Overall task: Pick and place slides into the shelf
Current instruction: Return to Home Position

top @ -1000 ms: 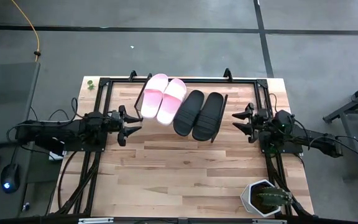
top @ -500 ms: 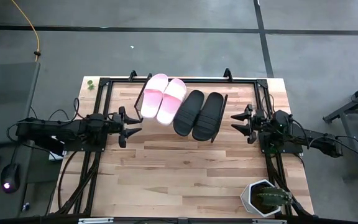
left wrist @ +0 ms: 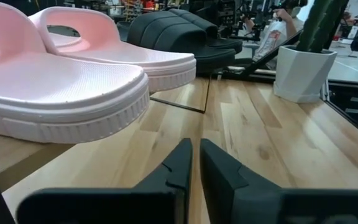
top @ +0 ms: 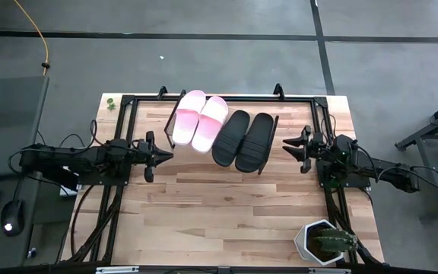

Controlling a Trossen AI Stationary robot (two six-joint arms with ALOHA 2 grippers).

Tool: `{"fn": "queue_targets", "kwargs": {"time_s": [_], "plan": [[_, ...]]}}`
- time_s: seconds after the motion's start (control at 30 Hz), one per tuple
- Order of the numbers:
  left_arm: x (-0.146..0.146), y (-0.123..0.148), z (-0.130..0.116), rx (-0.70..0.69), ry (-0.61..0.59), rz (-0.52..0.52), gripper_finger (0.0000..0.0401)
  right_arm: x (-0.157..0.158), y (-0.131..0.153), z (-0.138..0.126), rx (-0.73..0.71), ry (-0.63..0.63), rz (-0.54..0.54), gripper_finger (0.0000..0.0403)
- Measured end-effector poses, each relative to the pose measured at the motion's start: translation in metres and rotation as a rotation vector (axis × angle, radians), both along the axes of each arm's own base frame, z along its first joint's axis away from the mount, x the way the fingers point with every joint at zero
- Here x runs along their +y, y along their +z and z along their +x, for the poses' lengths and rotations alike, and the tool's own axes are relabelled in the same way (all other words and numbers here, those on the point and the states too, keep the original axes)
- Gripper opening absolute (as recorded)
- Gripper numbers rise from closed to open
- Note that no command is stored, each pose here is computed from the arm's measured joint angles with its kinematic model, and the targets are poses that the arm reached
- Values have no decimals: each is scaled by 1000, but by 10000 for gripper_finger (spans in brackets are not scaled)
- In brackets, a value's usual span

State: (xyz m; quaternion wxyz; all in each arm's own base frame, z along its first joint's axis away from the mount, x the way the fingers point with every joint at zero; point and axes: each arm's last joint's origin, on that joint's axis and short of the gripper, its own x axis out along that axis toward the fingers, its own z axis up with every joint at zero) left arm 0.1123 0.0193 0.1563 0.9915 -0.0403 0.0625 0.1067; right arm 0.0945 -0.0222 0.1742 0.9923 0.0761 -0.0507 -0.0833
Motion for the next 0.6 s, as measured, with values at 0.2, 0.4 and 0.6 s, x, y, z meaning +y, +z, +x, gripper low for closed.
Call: {"fn": "queue_targets", "kwargs": {"time_s": [0.2, 0.4, 0.6], "plan": [[0, 0, 0, 6, -3, 28, 17, 1, 0, 0, 3, 43, -14, 12], [0, 0, 0, 6, -4, 29, 7, 1, 0, 0, 1, 44, -3, 19], [0, 0, 0, 6, -4, 28, 2, 1, 0, 0, 0, 45, 4, 4]]}}
